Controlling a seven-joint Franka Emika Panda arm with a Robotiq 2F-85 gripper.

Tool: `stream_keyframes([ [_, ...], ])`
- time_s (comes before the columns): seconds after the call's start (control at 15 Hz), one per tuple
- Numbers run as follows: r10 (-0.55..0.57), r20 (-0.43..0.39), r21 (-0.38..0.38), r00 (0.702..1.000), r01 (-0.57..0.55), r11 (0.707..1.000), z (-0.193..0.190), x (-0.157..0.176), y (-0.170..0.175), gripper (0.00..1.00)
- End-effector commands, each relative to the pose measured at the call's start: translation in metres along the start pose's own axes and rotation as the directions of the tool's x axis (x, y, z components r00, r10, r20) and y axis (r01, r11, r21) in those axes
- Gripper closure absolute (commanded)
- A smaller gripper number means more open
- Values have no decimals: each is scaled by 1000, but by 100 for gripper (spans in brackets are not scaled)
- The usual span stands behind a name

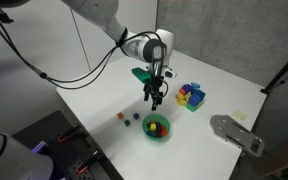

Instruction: Put a yellow block in the bowl

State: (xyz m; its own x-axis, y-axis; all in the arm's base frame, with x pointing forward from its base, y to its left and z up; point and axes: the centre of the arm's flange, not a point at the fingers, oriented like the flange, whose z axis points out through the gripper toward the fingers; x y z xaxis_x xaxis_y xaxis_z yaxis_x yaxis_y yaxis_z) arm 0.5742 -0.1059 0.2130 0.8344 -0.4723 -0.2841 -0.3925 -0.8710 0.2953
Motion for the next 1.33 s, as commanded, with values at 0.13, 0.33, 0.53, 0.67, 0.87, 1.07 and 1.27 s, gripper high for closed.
stream_keyframes([
  [0.13,-197,-83,81,977,204,976,-67,-49,-5,0],
  [0.33,-275,-147,121,950,293,948,-101,-73,-8,0],
  [0.53,-328,-205,165,922,363,917,-132,-101,1,0],
  [0.67,-342,-240,186,909,389,902,-148,-120,11,0],
  [0.87,-333,-293,178,896,393,902,-166,-149,28,0],
  [1.07,-317,-337,162,887,386,908,-182,-173,36,0],
  [1.27,-317,-352,159,881,390,907,-188,-185,37,0],
])
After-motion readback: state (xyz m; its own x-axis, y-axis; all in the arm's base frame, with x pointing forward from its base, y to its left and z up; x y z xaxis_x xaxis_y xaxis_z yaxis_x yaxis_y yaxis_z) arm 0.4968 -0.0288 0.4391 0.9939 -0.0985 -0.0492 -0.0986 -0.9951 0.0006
